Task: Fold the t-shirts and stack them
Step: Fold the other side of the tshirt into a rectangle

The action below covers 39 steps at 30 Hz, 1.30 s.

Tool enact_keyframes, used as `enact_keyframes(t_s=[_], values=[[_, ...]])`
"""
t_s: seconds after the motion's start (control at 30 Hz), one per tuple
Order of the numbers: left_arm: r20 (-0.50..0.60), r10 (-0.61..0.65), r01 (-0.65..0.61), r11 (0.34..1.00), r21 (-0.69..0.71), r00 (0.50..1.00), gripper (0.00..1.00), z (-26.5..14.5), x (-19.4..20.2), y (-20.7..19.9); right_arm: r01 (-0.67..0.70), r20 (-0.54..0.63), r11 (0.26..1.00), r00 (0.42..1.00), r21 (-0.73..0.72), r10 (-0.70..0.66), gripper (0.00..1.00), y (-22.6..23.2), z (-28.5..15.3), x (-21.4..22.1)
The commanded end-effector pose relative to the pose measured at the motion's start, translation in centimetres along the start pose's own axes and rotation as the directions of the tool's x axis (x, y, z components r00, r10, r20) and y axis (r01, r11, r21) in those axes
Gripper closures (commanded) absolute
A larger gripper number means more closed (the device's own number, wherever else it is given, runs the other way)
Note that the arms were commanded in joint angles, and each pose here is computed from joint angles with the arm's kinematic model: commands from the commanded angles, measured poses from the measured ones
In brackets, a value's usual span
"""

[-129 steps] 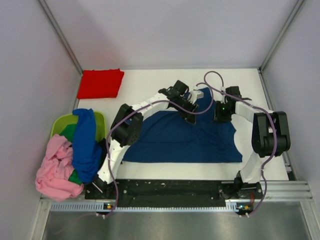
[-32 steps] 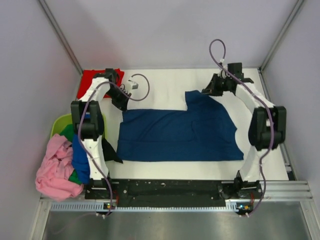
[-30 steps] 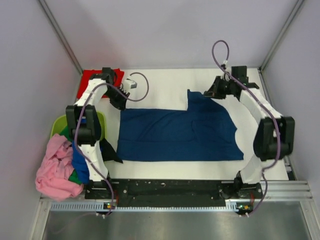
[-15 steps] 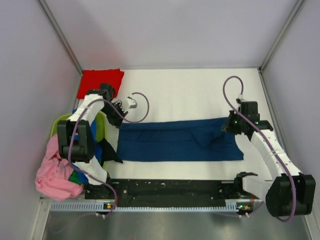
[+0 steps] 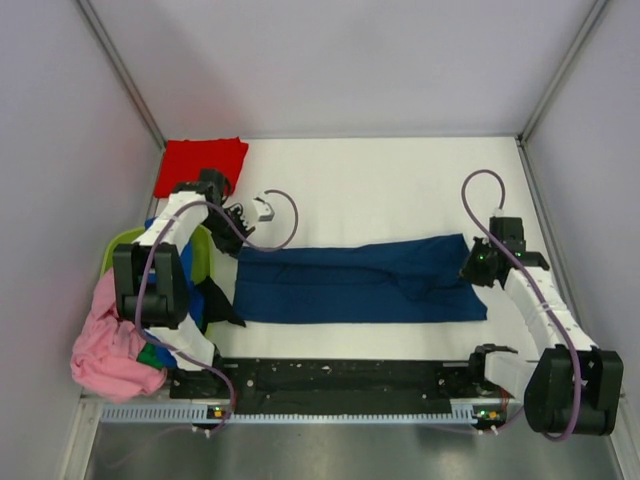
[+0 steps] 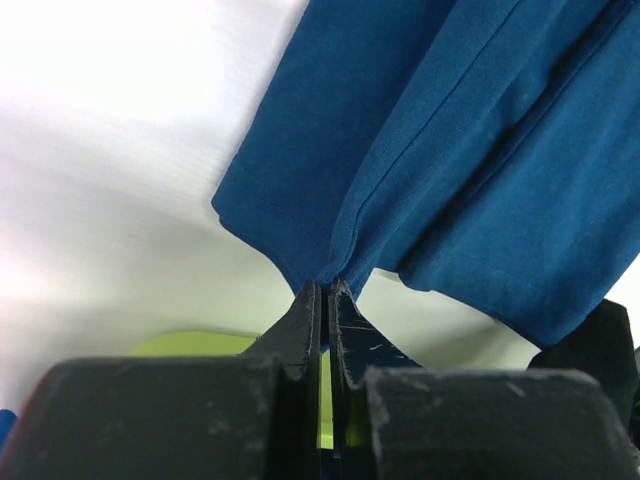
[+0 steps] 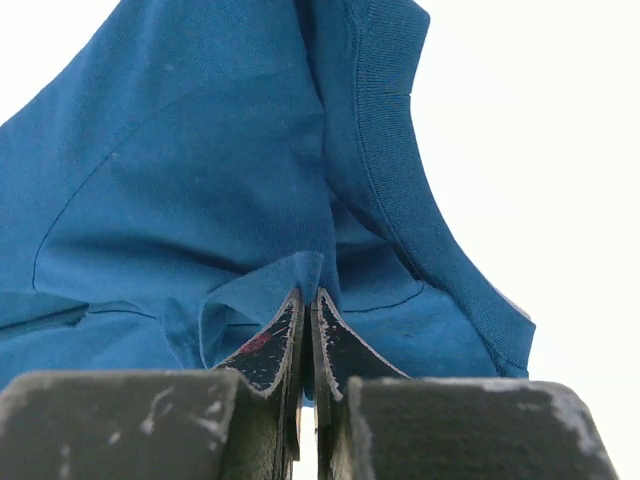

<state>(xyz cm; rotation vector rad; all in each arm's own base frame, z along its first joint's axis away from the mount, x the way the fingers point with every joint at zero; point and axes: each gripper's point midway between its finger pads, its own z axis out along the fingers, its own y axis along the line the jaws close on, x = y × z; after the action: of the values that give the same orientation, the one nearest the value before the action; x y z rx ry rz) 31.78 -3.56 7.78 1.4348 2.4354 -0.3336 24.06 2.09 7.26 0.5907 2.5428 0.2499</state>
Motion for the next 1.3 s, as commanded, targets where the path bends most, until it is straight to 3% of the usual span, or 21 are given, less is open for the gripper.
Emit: enact_keyframes(t_s=[0.0, 0.13, 0.17, 0.3, 0.43, 0.47, 0.6, 0.7, 0.77, 0.9, 1.0, 1.13, 1.27], values=[[0.006, 0.057, -0.056, 0.997, -0.055, 0.998, 1.0, -1.4, 0.0, -0.2, -0.026, 0.051, 1.0, 0.998, 0.004, 0.026, 1.0, -0.1, -0.7, -1.1], [-0.056, 0.061, -0.062, 0.998, -0.022, 0.997, 1.0, 0.0, 1.6, -1.0, -0.074, -0.001, 0.997, 0.997, -0.024, 0.074, 1.0, 0.2, -0.1, 0.4], [-0.07, 0.061, -0.062, 0.998, -0.019, 0.996, 0.96, 0.2, 1.9, -1.0, -0.086, -0.017, 0.996, 0.996, -0.04, 0.085, 1.0, 0.5, 0.1, 0.8], [-0.095, 0.093, -0.094, 0.996, -0.002, 0.991, 0.57, 0.0, 2.3, -1.2, -0.108, -0.029, 0.993, 0.994, -0.049, 0.107, 1.0, 0.6, 0.4, 1.2], [-0.002, 0.158, -0.158, 0.986, 0.055, 0.987, 0.45, -2.4, -0.2, -2.6, -0.132, -0.038, 0.985, 0.991, -0.107, 0.129, 1.0, 1.6, 0.7, 1.4], [0.025, 0.168, -0.169, 0.983, 0.073, 0.985, 0.38, -3.0, -1.0, -3.2, -0.134, -0.034, 0.985, 0.991, -0.111, 0.131, 1.0, 1.7, 0.8, 1.3], [0.083, 0.224, -0.226, 0.974, 0.025, 0.971, 0.46, -3.5, -7.0, -5.1, -0.124, 0.0, 0.989, 0.992, -0.084, 0.125, 1.0, 1.1, 1.2, 0.7], [0.262, 0.315, -0.344, 0.937, 0.069, 0.912, 0.6, -1.6, -15.1, -10.9, -0.11, 0.041, 0.992, 0.993, -0.059, 0.112, 1.0, 0.7, 1.5, -0.3], [0.392, 0.358, -0.44, 0.887, 0.141, 0.847, 0.61, -0.3, -19.9, -16.0, -0.115, 0.041, 0.992, 0.992, -0.051, 0.118, 1.0, 0.5, 1.9, -0.5], [0.526, 0.39, -0.568, 0.791, 0.229, 0.756, 0.54, 3.1, -26.6, -24.6, -0.137, 0.034, 0.986, 0.989, -0.099, 0.141, 1.0, 1.3, 2.7, -0.8], [0.489, 0.36, -0.547, 0.774, 0.319, 0.795, 0.5, 7.7, -29.1, -28.6, -0.163, 0.024, 0.971, 0.985, -0.172, 0.169, 1.0, 2.6, 3.0, -1.0], [0.419, 0.368, -0.518, 0.786, 0.337, 0.83, 0.41, 13.1, -30.4, -29.9, -0.157, 0.027, 0.971, 0.986, -0.179, 0.164, 1.0, 2.6, 3.0, -0.9], [0.382, 0.358, -0.488, 0.808, 0.331, 0.852, 0.41, 15.5, -32.2, -29.9, -0.163, 0.009, 0.968, 0.986, -0.192, 0.168, 1.0, 2.7, 3.3, -0.3]])
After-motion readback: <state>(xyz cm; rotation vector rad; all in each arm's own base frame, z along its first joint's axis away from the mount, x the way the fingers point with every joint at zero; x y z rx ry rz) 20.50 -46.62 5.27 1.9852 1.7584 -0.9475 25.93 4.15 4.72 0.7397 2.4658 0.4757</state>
